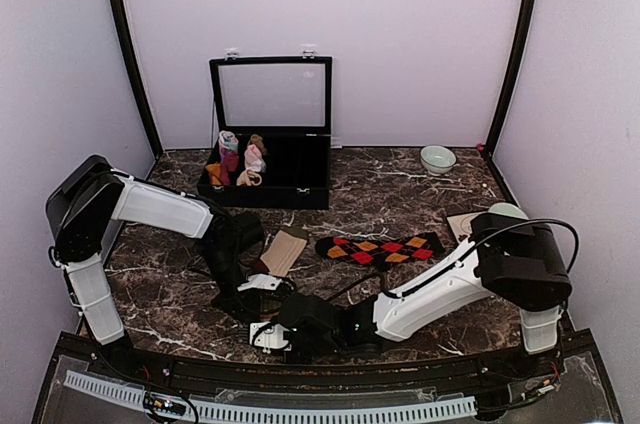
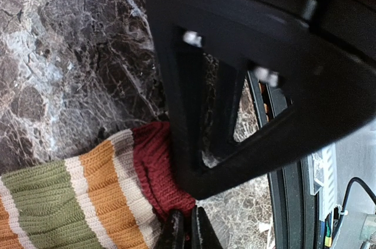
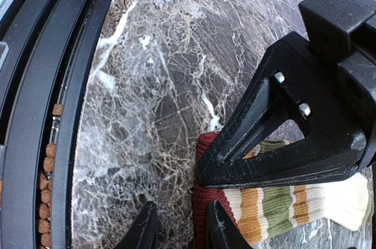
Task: Roll the socks
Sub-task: Roll the sock at the center of the board.
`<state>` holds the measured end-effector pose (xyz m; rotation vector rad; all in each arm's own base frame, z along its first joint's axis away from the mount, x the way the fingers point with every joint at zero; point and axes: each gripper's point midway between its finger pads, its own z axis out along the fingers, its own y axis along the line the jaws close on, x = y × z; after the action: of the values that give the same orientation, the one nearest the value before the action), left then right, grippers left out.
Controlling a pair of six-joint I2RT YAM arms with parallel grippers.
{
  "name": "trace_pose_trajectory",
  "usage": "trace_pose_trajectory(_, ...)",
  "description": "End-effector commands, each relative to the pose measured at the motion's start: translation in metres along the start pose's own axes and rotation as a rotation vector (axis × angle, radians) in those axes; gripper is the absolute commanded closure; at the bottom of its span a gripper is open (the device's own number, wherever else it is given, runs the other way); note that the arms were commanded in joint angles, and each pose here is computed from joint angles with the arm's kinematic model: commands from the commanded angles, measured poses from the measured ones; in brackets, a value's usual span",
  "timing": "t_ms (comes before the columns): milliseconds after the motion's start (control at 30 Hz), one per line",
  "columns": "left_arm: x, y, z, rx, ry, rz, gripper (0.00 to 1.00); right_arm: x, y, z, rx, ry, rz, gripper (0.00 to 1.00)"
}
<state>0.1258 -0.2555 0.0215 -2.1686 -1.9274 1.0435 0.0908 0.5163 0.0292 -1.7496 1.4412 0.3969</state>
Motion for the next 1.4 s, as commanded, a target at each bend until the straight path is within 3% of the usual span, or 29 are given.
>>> trace_pose_trajectory(0, 0.012, -0.001, 0.0, 0.001, 0.047, -0.011, 0.98, 0.001, -0.007, 0.004, 0.009, -0.018, 0.032, 0.75)
trace_pose_trajectory(367, 0.014, -0.003, -0.001, 0.0, 0.06, -0.002, 0.97, 0.003, -0.018, -0.001, 0.063, -0.011, 0.031, 0.7)
trace_pose_trajectory(733, 0.014, -0.003, -0.002, -0.005, 0.06, -0.001, 0.98, 0.029, -0.007, 0.007, 0.027, 0.049, 0.048, 0.71)
trace_pose_trajectory(1100, 0.013, -0.005, -0.005, -0.011, 0.055, -0.001, 0.95, 0.069, 0.015, 0.01, -0.034, 0.107, 0.173, 0.82)
trace_pose_trajectory(1367, 0.007, -0.011, -0.012, -0.008, 0.009, 0.0, 0.85, 0.084, 0.028, 0.015, -0.074, 0.147, 0.227, 0.94)
